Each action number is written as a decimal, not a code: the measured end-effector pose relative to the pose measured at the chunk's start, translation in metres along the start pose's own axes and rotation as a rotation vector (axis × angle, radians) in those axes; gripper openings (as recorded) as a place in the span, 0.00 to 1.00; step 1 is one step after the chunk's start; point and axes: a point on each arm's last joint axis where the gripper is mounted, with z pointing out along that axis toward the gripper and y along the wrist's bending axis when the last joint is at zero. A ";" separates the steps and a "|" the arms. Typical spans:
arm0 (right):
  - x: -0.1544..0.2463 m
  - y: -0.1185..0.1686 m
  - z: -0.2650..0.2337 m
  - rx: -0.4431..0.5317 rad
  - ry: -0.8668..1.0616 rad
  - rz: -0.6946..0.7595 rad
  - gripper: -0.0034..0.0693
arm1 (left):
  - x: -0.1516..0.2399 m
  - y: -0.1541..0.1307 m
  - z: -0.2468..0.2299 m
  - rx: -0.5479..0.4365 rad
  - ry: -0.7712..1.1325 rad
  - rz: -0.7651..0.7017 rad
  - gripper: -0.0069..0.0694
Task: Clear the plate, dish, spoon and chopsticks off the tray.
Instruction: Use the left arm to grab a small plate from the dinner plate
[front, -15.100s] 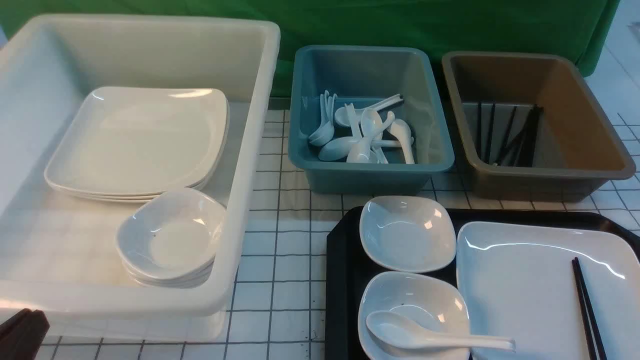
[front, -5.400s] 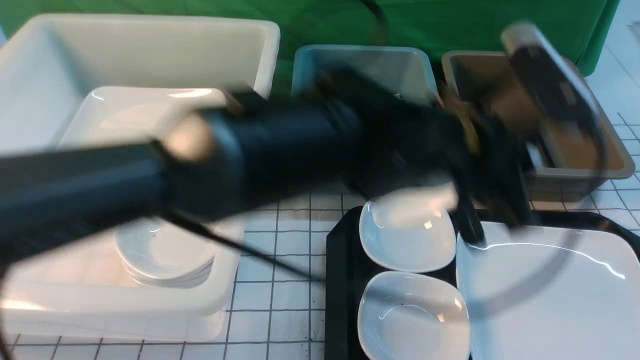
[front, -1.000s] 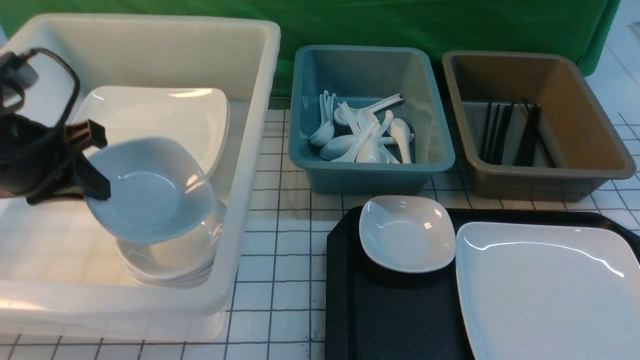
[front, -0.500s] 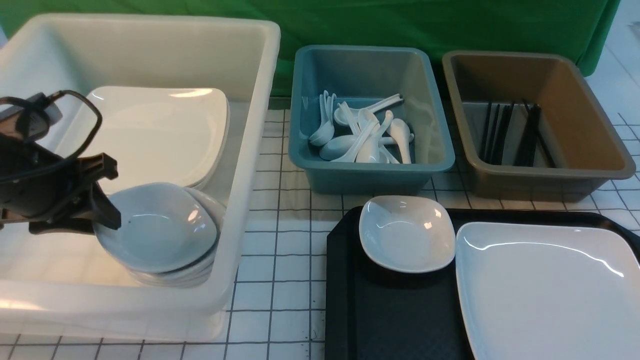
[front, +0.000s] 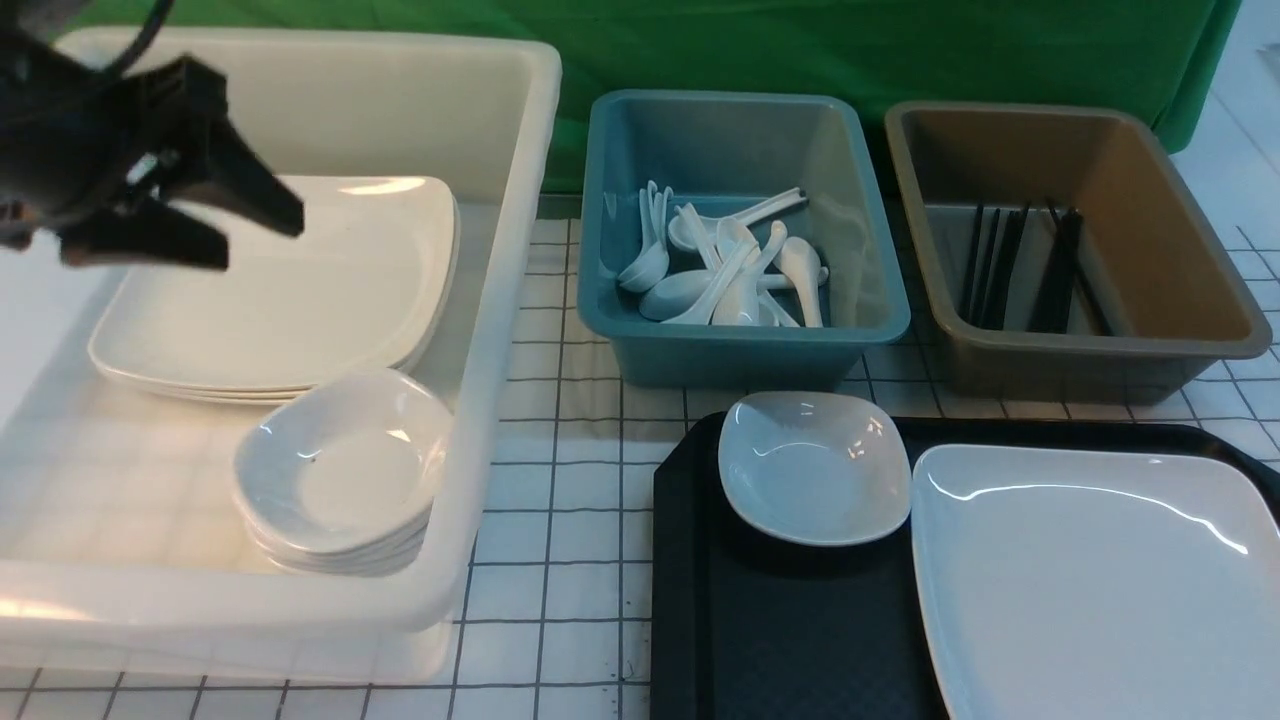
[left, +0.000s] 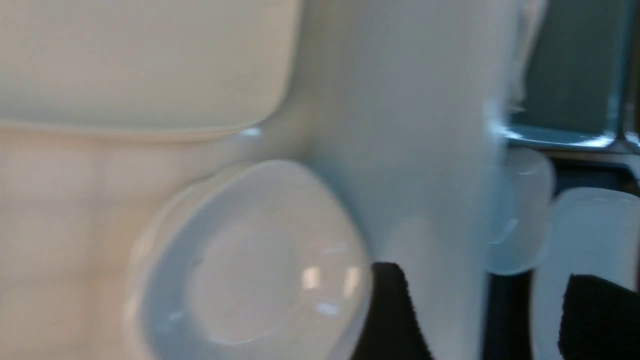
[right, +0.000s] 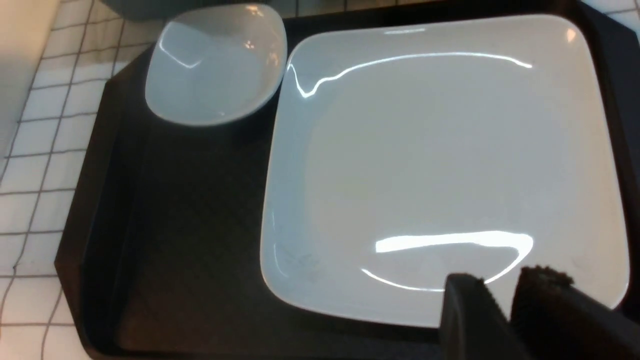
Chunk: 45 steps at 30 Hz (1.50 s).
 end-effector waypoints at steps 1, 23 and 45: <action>0.000 0.000 0.000 0.000 -0.001 0.000 0.31 | 0.000 -0.003 0.000 0.009 0.000 0.010 0.52; -0.001 0.000 0.000 -0.002 -0.013 -0.004 0.34 | 0.161 -0.199 0.211 -0.172 0.300 1.283 0.26; 0.001 0.000 0.000 0.002 0.014 -0.020 0.36 | 0.172 -0.182 0.292 -0.203 0.214 1.455 0.72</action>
